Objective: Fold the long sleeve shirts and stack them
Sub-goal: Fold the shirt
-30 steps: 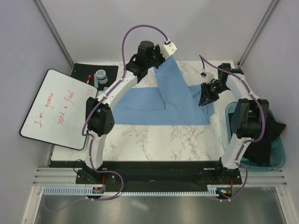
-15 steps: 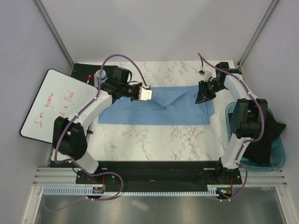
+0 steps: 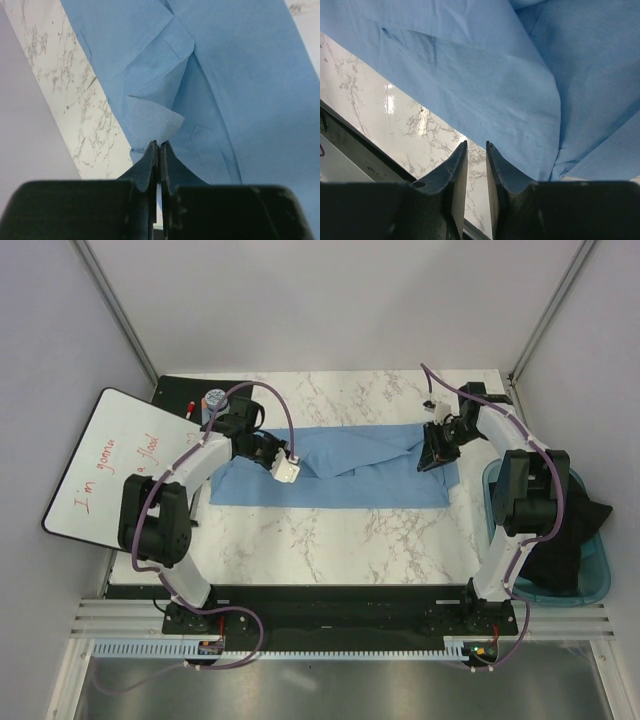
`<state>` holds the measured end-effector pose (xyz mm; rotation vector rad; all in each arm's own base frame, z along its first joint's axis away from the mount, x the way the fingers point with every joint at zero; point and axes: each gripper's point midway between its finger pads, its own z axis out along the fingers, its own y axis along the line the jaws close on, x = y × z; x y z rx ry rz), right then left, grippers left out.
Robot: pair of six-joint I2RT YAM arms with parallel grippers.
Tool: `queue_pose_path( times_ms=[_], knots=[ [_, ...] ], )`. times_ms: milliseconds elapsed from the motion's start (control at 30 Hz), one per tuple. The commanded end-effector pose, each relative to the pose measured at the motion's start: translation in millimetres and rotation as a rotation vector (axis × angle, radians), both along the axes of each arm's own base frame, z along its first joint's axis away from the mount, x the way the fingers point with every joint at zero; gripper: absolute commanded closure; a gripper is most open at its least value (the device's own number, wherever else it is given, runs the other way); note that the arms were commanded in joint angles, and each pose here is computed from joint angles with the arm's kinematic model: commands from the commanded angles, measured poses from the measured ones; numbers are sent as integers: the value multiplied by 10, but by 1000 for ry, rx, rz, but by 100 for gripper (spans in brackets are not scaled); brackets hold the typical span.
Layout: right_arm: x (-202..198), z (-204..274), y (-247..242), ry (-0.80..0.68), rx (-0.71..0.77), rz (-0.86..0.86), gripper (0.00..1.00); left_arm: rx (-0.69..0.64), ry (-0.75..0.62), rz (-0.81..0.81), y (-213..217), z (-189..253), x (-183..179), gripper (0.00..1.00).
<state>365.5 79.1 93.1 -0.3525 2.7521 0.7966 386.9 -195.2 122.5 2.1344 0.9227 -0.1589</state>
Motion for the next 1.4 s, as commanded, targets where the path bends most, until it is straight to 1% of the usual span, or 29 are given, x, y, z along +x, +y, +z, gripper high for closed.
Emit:
queue_pose_path(
  times_ms=[0,33,133,200,233,300,333,367,467,500,600,700,733,767,867,900,933,1000,1133,1300,1367],
  knots=[
    [-10,49,-24,-37,-13,18,71,51,-182,-134,174,71,120,96],
    [-19,37,-24,-35,-16,21,71,69,-211,-171,199,31,101,96],
    [-33,22,-28,-30,-18,25,71,123,-251,-201,349,-73,122,94],
    [-39,26,-34,-30,-19,26,71,146,-254,-194,454,-131,153,86],
    [-41,35,-37,-32,-21,27,71,163,-258,-200,499,-172,154,83],
    [-46,58,-37,-36,-25,32,71,182,-258,-183,612,-201,175,62],
    [-51,74,-42,-38,-28,32,71,180,-262,-169,643,-162,185,55],
    [-49,87,-44,-42,-29,36,71,178,-263,-156,679,-138,199,51],
    [-68,148,-43,-55,-29,41,70,168,-271,-93,861,-11,275,50],
    [-71,153,-52,-57,-31,41,71,161,-265,-48,968,43,327,50],
    [-91,161,-39,-66,-47,53,70,143,-233,22,1105,103,341,50],
    [-74,145,-9,-71,-56,49,71,109,-211,43,1082,135,280,49],
    [-91,131,98,-72,-63,77,71,81,-204,39,1034,152,252,45],
    [-87,116,116,-72,-66,77,71,68,-192,43,1010,150,234,44],
    [-82,55,209,-68,-77,89,71,69,-156,43,939,66,176,43],
    [-80,11,226,-63,-84,94,71,66,-126,56,900,18,160,43],
    [-89,-18,257,-58,-91,99,71,81,-110,64,902,-36,154,42],
    [-94,-69,279,-49,-92,101,71,102,-76,60,879,-170,110,37],
    [-100,-82,278,-43,-96,98,71,170,-42,54,936,-408,94,36],
    [-144,-132,256,-31,-108,99,71,221,-11,71,1007,-596,167,39],
    [-178,-169,245,-20,-113,99,71,262,23,91,1078,-740,184,45]
  ],
)
